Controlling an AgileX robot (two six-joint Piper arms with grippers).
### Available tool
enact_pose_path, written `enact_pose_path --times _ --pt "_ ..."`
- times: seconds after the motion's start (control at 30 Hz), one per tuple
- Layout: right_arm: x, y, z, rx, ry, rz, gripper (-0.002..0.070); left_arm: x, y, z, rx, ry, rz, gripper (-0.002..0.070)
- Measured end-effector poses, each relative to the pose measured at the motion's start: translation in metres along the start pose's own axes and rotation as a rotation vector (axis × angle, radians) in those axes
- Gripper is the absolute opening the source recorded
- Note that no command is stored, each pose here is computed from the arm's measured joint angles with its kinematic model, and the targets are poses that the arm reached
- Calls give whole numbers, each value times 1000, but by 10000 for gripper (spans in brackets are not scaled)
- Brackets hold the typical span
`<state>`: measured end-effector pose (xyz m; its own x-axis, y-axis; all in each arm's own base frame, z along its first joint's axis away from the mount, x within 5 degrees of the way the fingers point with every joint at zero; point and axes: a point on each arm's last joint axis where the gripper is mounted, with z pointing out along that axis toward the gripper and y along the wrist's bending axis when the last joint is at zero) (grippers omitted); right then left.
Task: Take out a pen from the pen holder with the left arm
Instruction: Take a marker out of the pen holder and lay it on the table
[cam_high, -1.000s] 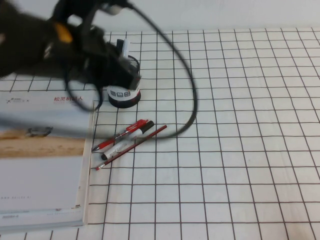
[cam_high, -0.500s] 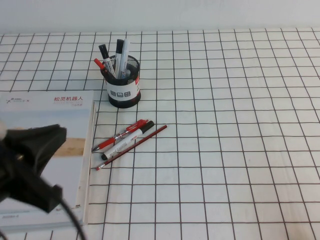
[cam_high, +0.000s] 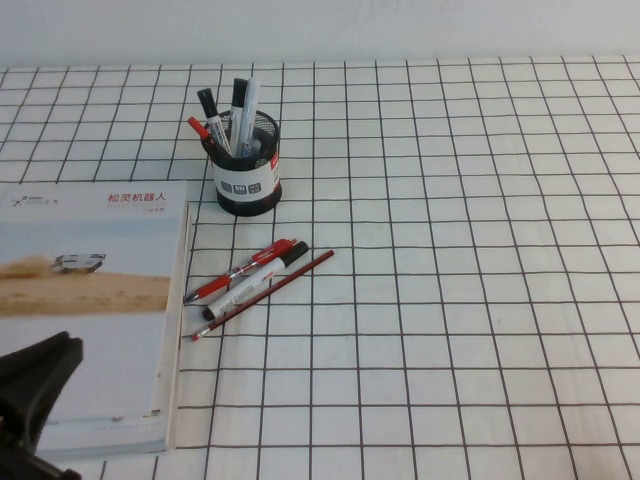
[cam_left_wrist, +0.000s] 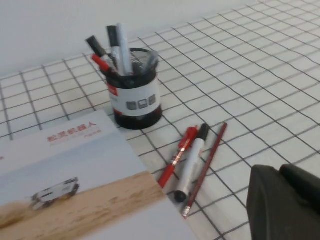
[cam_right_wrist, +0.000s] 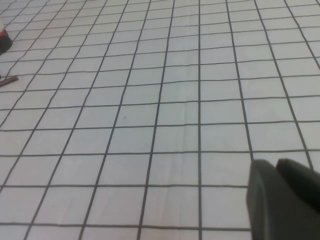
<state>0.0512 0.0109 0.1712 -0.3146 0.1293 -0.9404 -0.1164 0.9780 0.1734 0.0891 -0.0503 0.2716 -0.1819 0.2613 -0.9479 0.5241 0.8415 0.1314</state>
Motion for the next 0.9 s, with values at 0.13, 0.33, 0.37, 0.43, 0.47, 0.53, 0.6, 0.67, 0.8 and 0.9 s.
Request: enact_pose_path --times 0.13,0.33,0.37,0.43,0.47,0.53,0.6,0.67,0.8,0.9 --pt "0 0 0 0 0 0 -15 23 7 -14 -133 -81 -53 0" --pt "0 0 0 0 0 0 -15 52 12 -34 -375 -203 -83 0" --pt "0 0 0 0 0 0 -15 56 13 -35 -407 -214 -86 0" --pt "0 0 0 0 0 0 -15 66 12 -36 -455 -220 -91 0" --pt "0 0 0 0 0 0 -15 70 13 -36 -475 -216 -96 0" --pt "0 0 0 0 0 0 -15 79 14 -33 -501 -198 -111 0" --pt "0 0 0 0 0 0 -15 87 14 -30 -520 -183 -137 0" --pt "0 0 0 0 0 0 -15 91 15 -28 -533 -193 -163 0" --pt "0 0 0 0 0 0 -15 90 16 -29 -548 -221 -190 0" --pt "0 0 0 0 0 0 -15 91 16 -29 -544 -208 -200 0"
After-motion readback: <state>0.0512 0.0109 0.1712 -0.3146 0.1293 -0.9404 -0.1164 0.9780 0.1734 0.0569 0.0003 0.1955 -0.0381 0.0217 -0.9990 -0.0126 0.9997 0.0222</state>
